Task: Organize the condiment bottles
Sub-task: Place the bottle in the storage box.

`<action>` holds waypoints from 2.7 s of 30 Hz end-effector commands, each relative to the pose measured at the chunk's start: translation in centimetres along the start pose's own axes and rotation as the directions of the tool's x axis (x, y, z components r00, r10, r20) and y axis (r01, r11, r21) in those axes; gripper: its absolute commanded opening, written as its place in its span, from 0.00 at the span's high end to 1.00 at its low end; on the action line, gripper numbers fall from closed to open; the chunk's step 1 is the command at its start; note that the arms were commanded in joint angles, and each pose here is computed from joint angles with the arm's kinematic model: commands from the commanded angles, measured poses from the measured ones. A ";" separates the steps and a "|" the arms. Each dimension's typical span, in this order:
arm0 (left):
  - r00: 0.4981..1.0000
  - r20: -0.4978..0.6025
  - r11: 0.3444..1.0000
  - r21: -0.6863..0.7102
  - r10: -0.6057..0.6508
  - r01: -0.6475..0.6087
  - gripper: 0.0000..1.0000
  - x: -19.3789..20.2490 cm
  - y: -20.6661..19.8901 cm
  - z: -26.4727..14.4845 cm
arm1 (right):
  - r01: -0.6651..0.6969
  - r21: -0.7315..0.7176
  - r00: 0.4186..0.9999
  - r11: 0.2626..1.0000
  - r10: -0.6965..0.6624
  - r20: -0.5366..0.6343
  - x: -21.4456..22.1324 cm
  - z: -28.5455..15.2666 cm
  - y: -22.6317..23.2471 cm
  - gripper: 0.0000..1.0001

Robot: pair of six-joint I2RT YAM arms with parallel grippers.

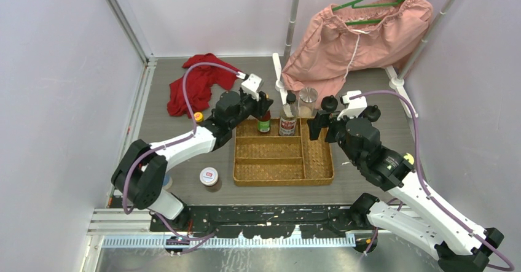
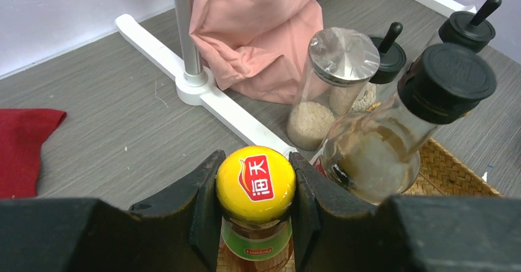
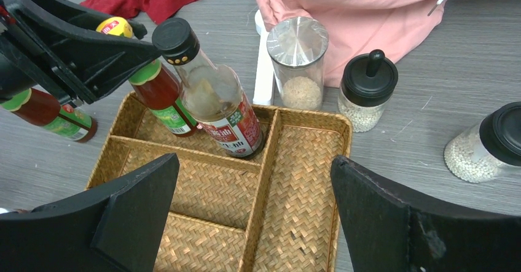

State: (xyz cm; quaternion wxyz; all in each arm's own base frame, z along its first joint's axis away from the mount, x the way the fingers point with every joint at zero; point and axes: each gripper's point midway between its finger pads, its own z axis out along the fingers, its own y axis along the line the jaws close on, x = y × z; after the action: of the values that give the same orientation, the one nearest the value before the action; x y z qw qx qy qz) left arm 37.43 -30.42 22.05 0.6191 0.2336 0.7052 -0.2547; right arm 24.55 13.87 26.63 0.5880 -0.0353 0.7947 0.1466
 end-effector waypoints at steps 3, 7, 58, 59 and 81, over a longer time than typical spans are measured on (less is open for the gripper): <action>0.968 0.249 1.000 0.028 -0.012 0.005 0.79 -5.9 -0.9 0.1 | -0.027 -0.013 0.999 1.000 0.027 0.021 -0.5 -0.3 0.2 0.00; 0.968 0.251 0.999 0.040 -0.014 0.004 0.79 -5.3 -1.1 0.3 | -0.029 -0.016 0.999 0.999 0.029 0.023 -0.5 -0.3 0.2 0.00; 0.975 0.222 0.995 0.095 0.019 -0.041 0.71 -2.4 -2.5 1.8 | -0.024 -0.042 1.000 0.999 0.025 0.002 0.3 0.7 1.0 0.00; 0.976 0.219 0.995 0.096 0.017 -0.039 0.69 -2.3 -2.5 1.7 | -0.024 -0.041 1.000 0.999 0.024 0.002 0.3 0.7 1.0 0.00; 0.984 0.177 0.994 0.112 -0.008 -0.012 0.51 -1.0 -2.8 -0.1 | -0.028 -0.052 1.000 0.998 0.028 -0.007 0.5 0.8 1.2 0.00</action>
State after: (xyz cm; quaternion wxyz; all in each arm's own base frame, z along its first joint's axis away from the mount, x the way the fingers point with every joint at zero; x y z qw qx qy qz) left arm 36.14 -32.63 19.55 0.6298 0.2524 0.6716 -0.2978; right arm 24.40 14.90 25.31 0.5703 -0.0469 0.8039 0.1620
